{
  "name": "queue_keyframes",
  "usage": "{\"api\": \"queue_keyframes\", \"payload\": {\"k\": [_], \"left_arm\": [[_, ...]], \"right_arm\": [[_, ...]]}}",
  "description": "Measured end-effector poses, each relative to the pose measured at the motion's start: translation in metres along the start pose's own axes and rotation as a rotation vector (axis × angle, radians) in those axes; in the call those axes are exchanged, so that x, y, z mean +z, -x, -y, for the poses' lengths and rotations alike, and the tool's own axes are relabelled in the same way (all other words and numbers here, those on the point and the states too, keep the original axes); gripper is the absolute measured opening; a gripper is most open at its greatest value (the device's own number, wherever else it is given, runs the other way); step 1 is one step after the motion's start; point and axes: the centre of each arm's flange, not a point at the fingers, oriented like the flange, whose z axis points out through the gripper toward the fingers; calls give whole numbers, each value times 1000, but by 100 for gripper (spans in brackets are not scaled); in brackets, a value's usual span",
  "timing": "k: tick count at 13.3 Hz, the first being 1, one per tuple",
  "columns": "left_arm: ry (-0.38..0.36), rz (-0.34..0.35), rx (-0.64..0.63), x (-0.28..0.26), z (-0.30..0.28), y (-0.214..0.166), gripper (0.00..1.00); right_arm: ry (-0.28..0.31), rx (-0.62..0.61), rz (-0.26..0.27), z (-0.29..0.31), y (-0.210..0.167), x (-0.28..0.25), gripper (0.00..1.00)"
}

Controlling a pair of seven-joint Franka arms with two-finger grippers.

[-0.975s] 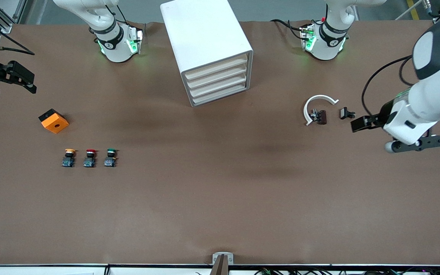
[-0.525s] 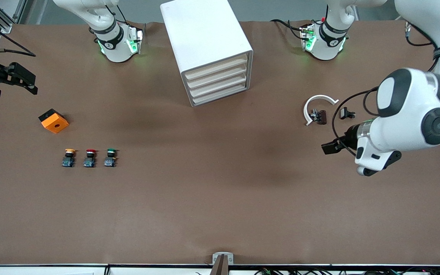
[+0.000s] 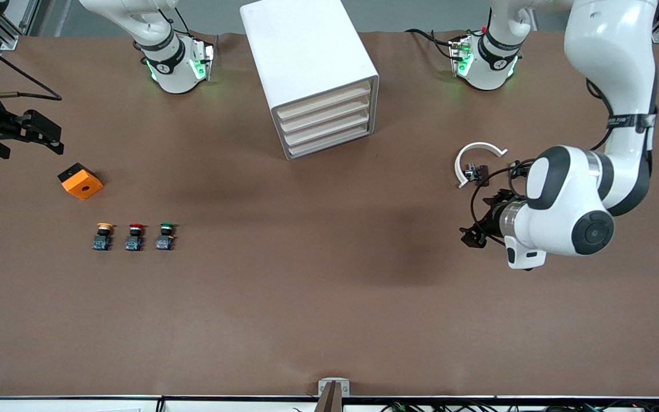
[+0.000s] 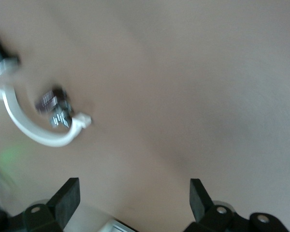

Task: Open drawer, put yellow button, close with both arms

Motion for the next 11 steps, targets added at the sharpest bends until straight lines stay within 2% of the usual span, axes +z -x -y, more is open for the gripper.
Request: {"api": "queue_keyframes", "payload": {"k": [3,6,8,11], "left_arm": [[-27,108,-189,35,-14,2,100],[-46,252,-331,61,-26,7,100],[-77,278,-428,73,-30,14,100],[-153,247,-498,91,-41,74,100]], "right_arm": [[65,4,19,-11,-10,15,100],[98,36,43,-35,-16,32,100],[97,62,84,-62,-20,54,100],[92,35,106,-99,-35,95,100]]}}
